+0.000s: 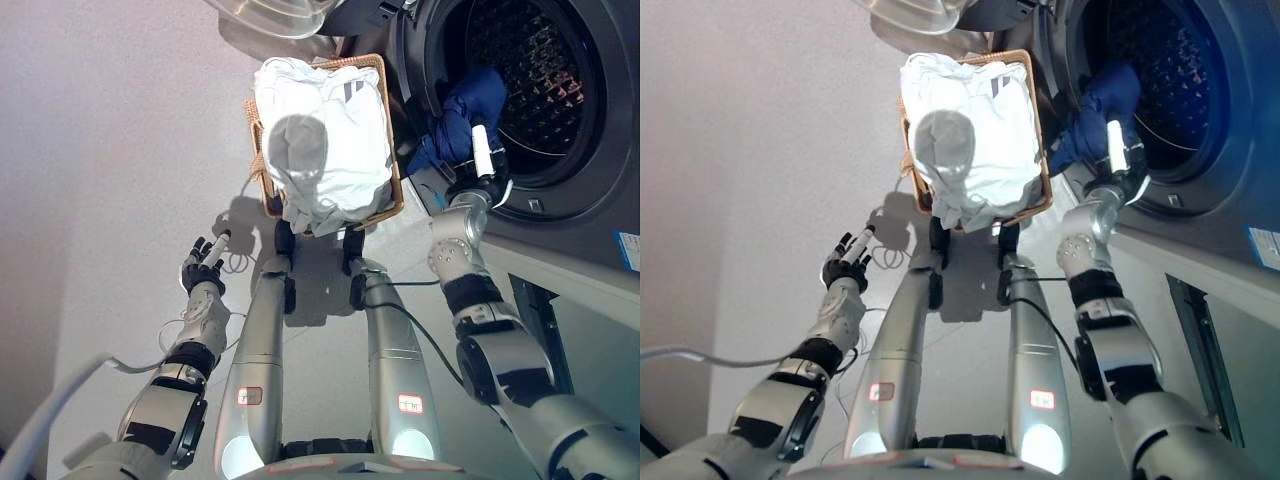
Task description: Put the clothes in the basket into the washing machine.
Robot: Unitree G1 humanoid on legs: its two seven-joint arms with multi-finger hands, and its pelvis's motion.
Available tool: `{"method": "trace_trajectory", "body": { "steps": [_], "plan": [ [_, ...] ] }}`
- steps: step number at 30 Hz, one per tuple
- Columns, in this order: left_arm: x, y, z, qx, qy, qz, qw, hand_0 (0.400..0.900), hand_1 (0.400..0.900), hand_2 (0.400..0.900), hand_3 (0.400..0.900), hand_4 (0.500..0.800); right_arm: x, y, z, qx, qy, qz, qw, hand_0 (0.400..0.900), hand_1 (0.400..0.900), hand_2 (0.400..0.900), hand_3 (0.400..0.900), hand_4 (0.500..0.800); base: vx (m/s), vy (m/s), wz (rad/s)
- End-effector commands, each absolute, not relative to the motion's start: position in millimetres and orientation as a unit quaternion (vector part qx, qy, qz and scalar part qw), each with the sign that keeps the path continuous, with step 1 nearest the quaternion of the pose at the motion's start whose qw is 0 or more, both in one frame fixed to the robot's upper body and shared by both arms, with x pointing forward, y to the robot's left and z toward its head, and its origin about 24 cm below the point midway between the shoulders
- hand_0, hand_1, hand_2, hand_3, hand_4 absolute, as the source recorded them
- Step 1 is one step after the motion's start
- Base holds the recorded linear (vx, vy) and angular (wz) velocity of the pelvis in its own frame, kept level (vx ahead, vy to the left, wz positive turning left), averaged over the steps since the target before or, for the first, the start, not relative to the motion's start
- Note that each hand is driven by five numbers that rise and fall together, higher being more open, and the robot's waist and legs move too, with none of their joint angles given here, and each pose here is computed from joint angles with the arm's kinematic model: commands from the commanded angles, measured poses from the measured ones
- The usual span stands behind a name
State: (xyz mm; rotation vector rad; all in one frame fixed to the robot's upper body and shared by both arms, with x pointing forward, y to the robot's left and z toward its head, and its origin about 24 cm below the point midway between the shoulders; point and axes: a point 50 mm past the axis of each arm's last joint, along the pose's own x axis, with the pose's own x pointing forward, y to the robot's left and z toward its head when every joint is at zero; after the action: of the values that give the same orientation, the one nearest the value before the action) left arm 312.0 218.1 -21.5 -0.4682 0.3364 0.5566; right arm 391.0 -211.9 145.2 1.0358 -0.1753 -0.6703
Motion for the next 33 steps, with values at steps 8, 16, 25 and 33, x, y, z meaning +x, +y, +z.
{"method": "trace_trajectory", "body": {
  "steps": [8, 16, 25, 33],
  "plan": [
    [284, 212, -53, -0.214, 0.212, 0.266, 0.916, 0.9, 0.9, 0.9, 0.9, 0.8, 378, -317, 246, 0.546, -0.243, -0.374, 0.709, 0.9, 0.9, 0.9, 0.9, 0.8, 0.0, -0.001, 0.01],
    [278, 203, -62, -0.209, 0.233, 0.259, 0.914, 0.9, 0.9, 0.9, 0.9, 0.8, 375, -325, 237, 0.531, -0.243, -0.379, 0.718, 0.9, 0.9, 0.9, 0.9, 0.8, 0.0, 0.0, 0.0],
    [275, 198, -66, -0.215, 0.247, 0.263, 0.908, 0.9, 0.9, 0.9, 0.9, 0.8, 387, -282, 185, 0.492, -0.174, -0.359, 0.774, 0.9, 0.9, 0.9, 0.9, 0.8, 0.007, 0.008, -0.05],
    [257, 203, -84, -0.205, 0.288, 0.272, 0.895, 0.9, 0.9, 0.9, 0.9, 0.8, 363, -219, 80, 0.367, -0.053, -0.29, 0.882, 0.9, 0.9, 0.9, 0.9, 0.8, 0.033, 0.017, -0.09]
  ]
}}
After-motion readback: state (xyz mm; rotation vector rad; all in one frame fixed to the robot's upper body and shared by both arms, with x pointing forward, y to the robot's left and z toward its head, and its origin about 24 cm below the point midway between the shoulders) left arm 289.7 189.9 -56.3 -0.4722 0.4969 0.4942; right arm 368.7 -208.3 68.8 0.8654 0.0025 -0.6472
